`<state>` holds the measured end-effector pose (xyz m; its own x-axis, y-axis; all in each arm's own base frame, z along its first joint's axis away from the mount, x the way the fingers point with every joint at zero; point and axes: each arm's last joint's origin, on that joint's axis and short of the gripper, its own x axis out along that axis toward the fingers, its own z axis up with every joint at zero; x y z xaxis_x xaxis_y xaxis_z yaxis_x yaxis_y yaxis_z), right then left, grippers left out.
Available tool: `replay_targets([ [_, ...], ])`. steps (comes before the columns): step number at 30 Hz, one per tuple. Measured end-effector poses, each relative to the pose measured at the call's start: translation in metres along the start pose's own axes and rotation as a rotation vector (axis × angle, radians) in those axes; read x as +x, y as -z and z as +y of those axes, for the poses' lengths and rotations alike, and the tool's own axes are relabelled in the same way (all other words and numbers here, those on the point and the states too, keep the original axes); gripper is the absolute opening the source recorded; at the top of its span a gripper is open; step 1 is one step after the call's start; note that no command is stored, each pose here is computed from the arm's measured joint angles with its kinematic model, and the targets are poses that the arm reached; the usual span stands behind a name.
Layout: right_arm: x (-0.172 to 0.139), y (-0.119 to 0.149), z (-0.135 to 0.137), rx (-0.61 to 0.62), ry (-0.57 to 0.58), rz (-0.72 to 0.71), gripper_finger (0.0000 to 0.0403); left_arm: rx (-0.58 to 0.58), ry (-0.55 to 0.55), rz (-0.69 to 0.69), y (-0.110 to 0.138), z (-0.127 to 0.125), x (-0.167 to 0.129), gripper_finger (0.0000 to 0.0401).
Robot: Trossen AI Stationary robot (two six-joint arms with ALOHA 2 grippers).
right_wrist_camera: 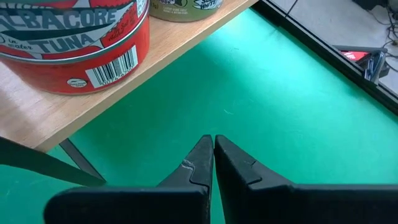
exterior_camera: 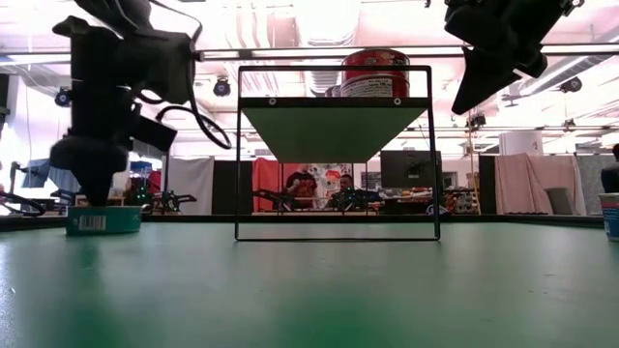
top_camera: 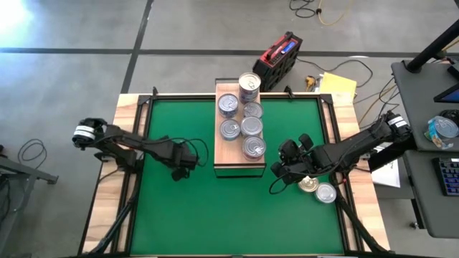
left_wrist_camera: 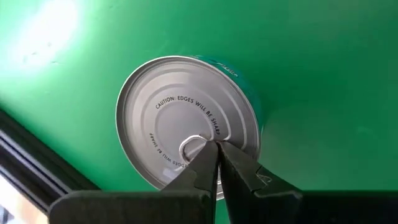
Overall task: Stack canned seafood by type on shelf
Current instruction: Stack the light blue tuna can on top of the light blue can on the shelf
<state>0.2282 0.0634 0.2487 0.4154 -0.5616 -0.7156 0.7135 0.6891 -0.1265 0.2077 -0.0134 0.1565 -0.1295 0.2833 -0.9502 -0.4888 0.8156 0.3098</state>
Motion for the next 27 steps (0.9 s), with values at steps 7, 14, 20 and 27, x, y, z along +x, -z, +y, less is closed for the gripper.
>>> replay_targets([
  [7, 0.000, 0.000, 0.000, -0.011, 0.000, 0.000, 0.0009, 0.111, 0.102, -0.009, 0.009, -0.021, -0.016, 0.0000],
  [14, 0.000, 0.000, 0.000, -0.034, 0.000, 0.001, 0.0009, 0.230, 0.195, -0.041, 0.018, -0.042, -0.033, 0.0000],
  [20, -0.003, -0.001, -0.002, -0.035, -0.009, 0.010, 0.0009, 0.296, 0.330, -0.101, 0.025, -0.063, -0.039, 0.0000],
  [27, -0.013, -0.012, -0.002, -0.043, -0.055, -0.001, 0.0009, 0.374, 0.314, -0.183, 0.035, -0.075, -0.056, 0.0000],
])
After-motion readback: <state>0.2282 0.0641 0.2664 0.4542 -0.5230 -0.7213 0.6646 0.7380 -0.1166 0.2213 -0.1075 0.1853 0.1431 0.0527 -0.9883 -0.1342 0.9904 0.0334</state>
